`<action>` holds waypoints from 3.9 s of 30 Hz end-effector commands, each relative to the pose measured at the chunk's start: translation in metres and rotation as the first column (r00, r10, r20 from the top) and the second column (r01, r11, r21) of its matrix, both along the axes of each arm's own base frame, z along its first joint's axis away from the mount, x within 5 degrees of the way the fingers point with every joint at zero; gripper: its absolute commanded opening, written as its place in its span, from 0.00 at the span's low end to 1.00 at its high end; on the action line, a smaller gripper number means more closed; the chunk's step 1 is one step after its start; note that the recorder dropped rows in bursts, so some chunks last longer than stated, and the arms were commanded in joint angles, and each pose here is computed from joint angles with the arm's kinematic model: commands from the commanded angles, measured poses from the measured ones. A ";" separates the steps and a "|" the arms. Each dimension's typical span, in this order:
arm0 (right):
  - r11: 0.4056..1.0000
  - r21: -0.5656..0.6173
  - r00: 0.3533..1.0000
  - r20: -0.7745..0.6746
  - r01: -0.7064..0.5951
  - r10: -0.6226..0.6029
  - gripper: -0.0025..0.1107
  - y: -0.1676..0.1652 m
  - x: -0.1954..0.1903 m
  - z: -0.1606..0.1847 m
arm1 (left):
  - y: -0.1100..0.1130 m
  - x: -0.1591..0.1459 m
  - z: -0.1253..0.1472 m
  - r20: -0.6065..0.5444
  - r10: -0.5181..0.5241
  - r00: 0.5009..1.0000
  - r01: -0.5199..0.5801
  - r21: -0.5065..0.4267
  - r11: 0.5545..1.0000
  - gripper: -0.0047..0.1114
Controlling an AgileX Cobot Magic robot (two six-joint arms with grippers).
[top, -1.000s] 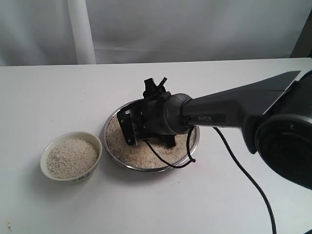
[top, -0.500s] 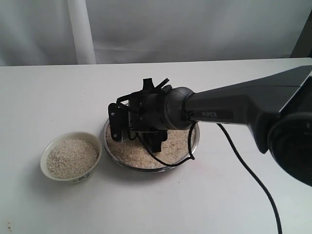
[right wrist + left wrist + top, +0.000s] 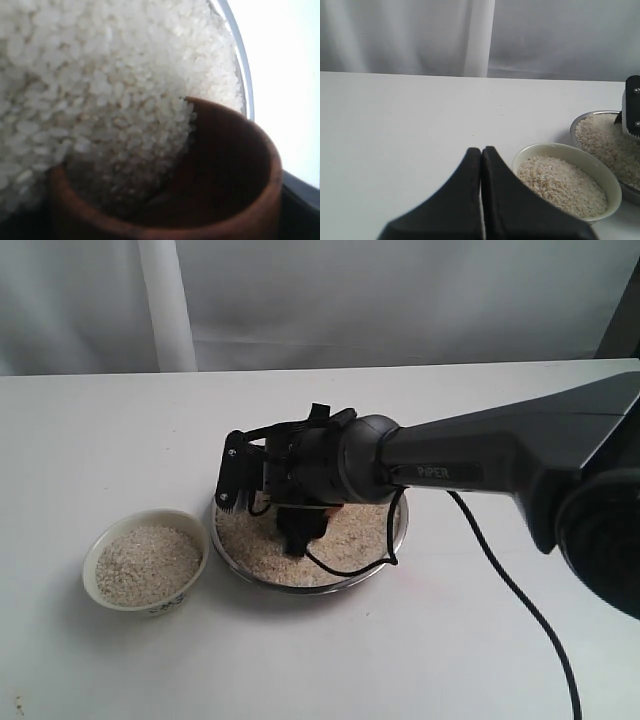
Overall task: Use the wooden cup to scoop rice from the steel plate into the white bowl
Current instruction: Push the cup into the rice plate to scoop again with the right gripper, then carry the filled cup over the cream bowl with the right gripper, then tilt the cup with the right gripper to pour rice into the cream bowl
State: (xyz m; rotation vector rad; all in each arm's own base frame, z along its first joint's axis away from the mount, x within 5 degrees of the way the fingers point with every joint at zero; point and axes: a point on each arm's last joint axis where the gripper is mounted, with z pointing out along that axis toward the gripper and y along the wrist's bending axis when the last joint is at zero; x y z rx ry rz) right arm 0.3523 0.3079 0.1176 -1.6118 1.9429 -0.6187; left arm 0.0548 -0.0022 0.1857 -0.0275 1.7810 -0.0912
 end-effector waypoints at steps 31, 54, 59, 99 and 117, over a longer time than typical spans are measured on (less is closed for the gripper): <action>0.876 0.476 0.997 -0.044 0.076 -0.063 0.02 -0.031 -0.011 0.044 | 0.000 0.000 0.002 0.011 -0.003 1.000 0.004 -0.011 1.000 0.04; 0.882 0.394 0.964 0.169 -0.256 0.205 0.02 0.030 -0.049 0.105 | 0.000 0.000 0.002 0.011 -0.004 1.000 0.004 -0.011 1.000 0.04; 0.890 0.297 0.926 0.264 -0.345 0.271 0.02 0.062 -0.060 0.123 | 0.000 0.000 0.002 0.011 -0.004 1.000 0.004 -0.011 1.000 0.04; 0.650 -0.548 0.674 0.196 -0.527 0.712 0.02 0.112 -0.089 0.061 | 0.000 0.000 0.002 0.011 -0.003 1.000 0.004 -0.012 1.000 0.04; 0.550 -0.656 0.595 0.187 -0.517 0.782 0.02 0.116 -0.091 0.066 | 0.000 0.000 0.002 0.011 -0.003 1.000 0.004 -0.012 1.000 0.04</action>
